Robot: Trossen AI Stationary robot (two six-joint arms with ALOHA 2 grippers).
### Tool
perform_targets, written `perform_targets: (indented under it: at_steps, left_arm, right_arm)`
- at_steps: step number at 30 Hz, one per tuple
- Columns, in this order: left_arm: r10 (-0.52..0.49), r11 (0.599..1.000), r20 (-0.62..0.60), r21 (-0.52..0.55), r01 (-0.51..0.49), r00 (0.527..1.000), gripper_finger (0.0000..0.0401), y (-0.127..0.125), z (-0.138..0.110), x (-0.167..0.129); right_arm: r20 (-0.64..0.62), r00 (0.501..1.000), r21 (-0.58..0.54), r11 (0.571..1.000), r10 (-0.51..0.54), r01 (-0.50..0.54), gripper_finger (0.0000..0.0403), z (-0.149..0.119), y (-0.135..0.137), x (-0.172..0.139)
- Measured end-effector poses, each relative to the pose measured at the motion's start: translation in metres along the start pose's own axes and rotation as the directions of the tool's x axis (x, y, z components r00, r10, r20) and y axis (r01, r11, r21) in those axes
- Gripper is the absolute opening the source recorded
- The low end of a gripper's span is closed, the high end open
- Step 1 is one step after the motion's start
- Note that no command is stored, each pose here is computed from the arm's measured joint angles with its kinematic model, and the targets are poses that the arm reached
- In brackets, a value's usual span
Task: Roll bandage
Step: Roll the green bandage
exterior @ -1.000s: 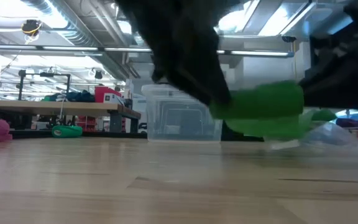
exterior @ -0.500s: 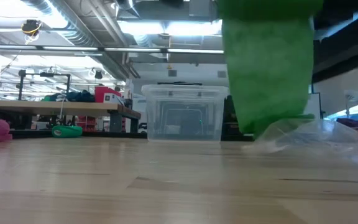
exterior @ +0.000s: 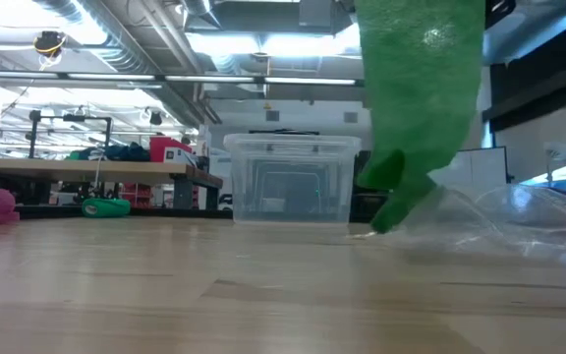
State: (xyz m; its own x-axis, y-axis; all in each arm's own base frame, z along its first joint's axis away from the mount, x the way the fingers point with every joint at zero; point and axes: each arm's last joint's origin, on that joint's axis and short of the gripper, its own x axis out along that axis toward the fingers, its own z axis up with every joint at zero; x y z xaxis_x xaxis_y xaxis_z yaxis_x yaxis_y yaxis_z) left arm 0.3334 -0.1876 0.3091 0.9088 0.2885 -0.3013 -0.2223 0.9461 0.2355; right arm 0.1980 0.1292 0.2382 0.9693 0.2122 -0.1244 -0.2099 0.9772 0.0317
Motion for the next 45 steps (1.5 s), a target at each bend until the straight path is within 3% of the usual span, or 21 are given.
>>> perform_targets:
  at_steps: [9, 22, 36, 45]
  left_arm:
    - [-0.109, 0.994, 0.006, 0.004, 0.109, 0.994, 0.0136, -0.011, 0.000, -0.008]
    - [-0.097, 0.995, 0.082, 0.009, 0.097, 0.992, 0.0136, -0.011, 0.006, 0.002]
    - [-0.066, 0.997, 0.067, 0.033, 0.064, 0.996, 0.0136, -0.006, 0.002, 0.016]
    - [-0.057, 0.998, 0.141, 0.038, 0.052, 0.988, 0.0134, -0.003, 0.011, 0.019]
  right_arm:
    - [0.056, 0.997, 0.038, 0.998, 0.049, -0.051, 0.0013, 0.006, 0.002, 0.000]
    - [0.083, 0.994, 0.039, 0.996, 0.071, -0.075, 0.0015, 0.009, 0.003, -0.001]
    - [0.083, 0.996, 0.005, 0.999, 0.039, -0.039, 0.0013, 0.009, 0.002, 0.000]
    - [0.100, 0.995, 0.009, 1.000, 0.024, -0.025, 0.0019, 0.010, 0.002, -0.001]
